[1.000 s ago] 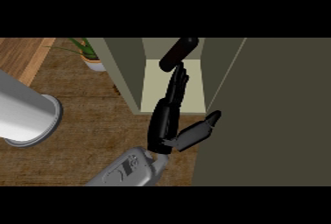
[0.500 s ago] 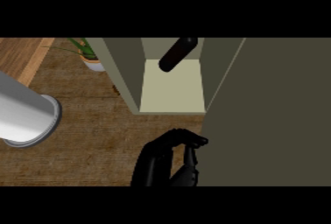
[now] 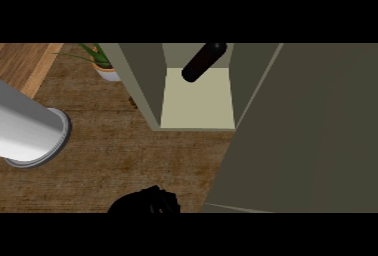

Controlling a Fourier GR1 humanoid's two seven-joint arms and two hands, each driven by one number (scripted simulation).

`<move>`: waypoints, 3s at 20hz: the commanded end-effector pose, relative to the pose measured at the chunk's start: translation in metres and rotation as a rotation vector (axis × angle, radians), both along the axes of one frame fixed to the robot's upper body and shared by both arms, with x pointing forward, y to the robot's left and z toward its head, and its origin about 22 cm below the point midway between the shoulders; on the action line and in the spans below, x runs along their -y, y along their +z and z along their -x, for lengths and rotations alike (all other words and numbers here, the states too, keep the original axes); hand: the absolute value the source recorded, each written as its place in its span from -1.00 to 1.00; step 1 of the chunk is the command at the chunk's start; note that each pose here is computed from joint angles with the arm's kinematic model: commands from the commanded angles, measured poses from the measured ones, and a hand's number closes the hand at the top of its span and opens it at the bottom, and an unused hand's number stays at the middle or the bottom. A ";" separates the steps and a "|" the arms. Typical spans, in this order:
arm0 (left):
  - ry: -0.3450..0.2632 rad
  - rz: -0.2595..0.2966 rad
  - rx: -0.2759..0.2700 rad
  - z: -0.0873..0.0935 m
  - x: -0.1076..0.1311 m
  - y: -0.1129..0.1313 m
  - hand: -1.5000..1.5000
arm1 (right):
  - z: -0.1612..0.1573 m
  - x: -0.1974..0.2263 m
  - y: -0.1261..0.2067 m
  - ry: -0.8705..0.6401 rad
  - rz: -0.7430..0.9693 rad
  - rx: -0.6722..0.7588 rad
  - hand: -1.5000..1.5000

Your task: Pick up the wine, place it into the cabinet and close the cabinet

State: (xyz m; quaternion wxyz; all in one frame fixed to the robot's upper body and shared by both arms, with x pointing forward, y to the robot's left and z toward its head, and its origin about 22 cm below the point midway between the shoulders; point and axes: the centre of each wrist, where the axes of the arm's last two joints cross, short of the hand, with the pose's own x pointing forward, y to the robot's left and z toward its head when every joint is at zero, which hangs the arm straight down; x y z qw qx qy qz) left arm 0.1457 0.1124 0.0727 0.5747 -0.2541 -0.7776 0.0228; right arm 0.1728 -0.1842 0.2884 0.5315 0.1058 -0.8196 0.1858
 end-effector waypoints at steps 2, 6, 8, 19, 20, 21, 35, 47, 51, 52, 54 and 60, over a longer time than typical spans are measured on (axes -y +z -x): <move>-0.058 0.005 0.001 0.022 -0.044 0.010 1.00 | 0.016 -0.016 -0.001 0.229 0.003 -0.023 1.00; -0.021 0.015 0.013 0.015 -0.068 0.012 1.00 | 0.022 -0.032 -0.009 0.368 -0.003 -0.104 1.00; 0.003 0.016 0.042 0.020 -0.083 0.009 1.00 | 0.030 -0.048 -0.006 0.395 0.016 -0.099 1.00; 0.021 -0.007 0.075 0.011 -0.191 0.032 1.00 | 0.018 -0.140 -0.012 0.413 0.115 -0.095 1.00; 0.023 -0.007 0.073 0.016 -0.193 0.015 1.00 | 0.013 -0.156 -0.017 0.405 0.124 -0.085 1.00; 0.045 -0.009 0.085 0.003 -0.211 0.025 1.00 | 0.017 -0.160 -0.016 0.401 0.131 -0.073 1.00; -0.035 -0.012 0.069 0.009 -0.246 0.048 1.00 | -0.115 -0.227 0.008 0.120 0.098 -0.113 1.00; -0.013 -0.020 0.101 0.004 -0.257 0.055 1.00 | -0.213 -0.200 -0.040 -0.086 0.169 -0.150 1.00; 0.008 -0.012 0.116 -0.001 -0.260 0.059 1.00 | -0.224 -0.176 -0.075 -0.111 0.186 -0.124 1.00; -0.010 -0.004 0.102 -0.003 -0.254 0.058 1.00 | -0.226 -0.175 -0.066 -0.108 0.191 -0.107 1.00; 0.003 -0.008 0.109 -0.003 -0.260 0.063 1.00 | -0.229 -0.165 -0.089 -0.133 0.214 -0.112 1.00; -0.011 -0.016 0.099 -0.002 -0.254 0.064 1.00 | -0.236 -0.145 -0.098 -0.167 0.216 -0.095 1.00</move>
